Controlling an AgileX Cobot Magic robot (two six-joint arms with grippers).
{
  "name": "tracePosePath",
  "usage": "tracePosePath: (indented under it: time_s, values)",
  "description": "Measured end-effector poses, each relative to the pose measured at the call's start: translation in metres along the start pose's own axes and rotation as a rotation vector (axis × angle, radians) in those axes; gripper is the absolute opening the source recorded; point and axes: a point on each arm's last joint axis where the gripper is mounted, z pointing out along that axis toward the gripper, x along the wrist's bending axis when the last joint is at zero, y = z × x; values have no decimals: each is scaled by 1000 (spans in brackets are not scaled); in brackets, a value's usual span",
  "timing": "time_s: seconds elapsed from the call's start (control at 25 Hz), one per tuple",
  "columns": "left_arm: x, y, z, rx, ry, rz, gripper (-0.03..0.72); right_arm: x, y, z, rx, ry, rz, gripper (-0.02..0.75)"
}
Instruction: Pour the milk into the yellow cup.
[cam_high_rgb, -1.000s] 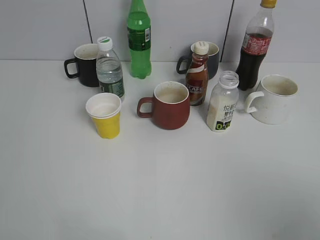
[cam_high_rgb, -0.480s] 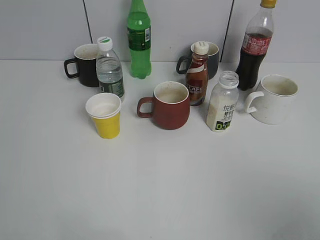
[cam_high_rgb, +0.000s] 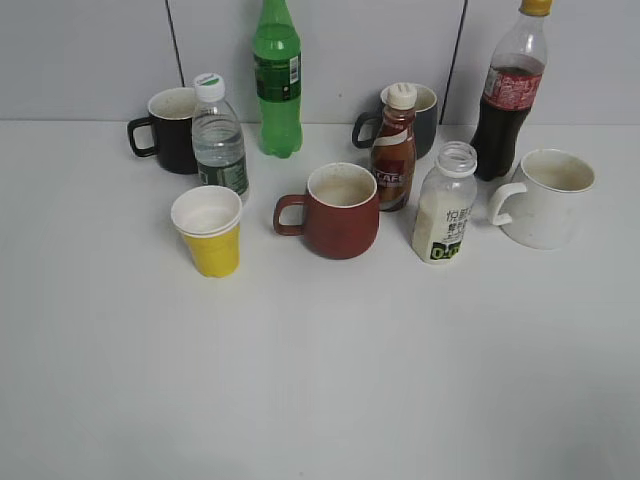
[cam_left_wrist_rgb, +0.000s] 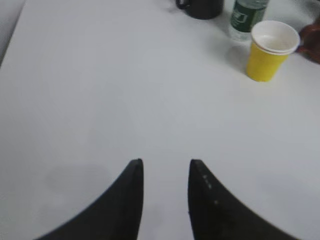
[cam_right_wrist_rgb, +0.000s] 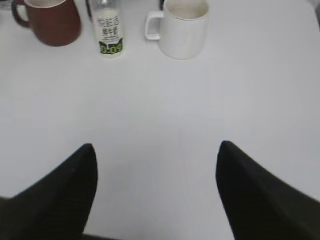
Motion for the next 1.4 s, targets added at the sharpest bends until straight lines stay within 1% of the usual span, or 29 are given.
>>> tracePosePath:
  time_s: [0.08,0.12,0.2,0.32,0.36,0.44,0.64,1.4]
  values:
    - [1,-1,-2,-14,45,-31,237,0,-2,-3,-20,-52,27,554]
    - [1,-1,-2,-14,45,-31,237,0,-3,-5,-37,-71,35,554]
    - [2,-5,-9,-58,71,-54,237,1,-5,-9,-62,-94,45,554]
    - [3,-10,-18,-119,78,-66,237,1,-5,-9,-65,-101,48,554]
    - [3,-10,-18,-119,78,-66,237,1,-5,-9,-66,-101,49,554]
    - [4,-15,-24,-168,91,-76,237,1,-6,-9,-64,-102,49,554]
    - [4,-16,-25,-174,123,-91,237,1,-6,-9,-64,-102,49,554]
    - [4,-16,-25,-174,124,-91,237,1,-6,-9,-65,-102,49,554]
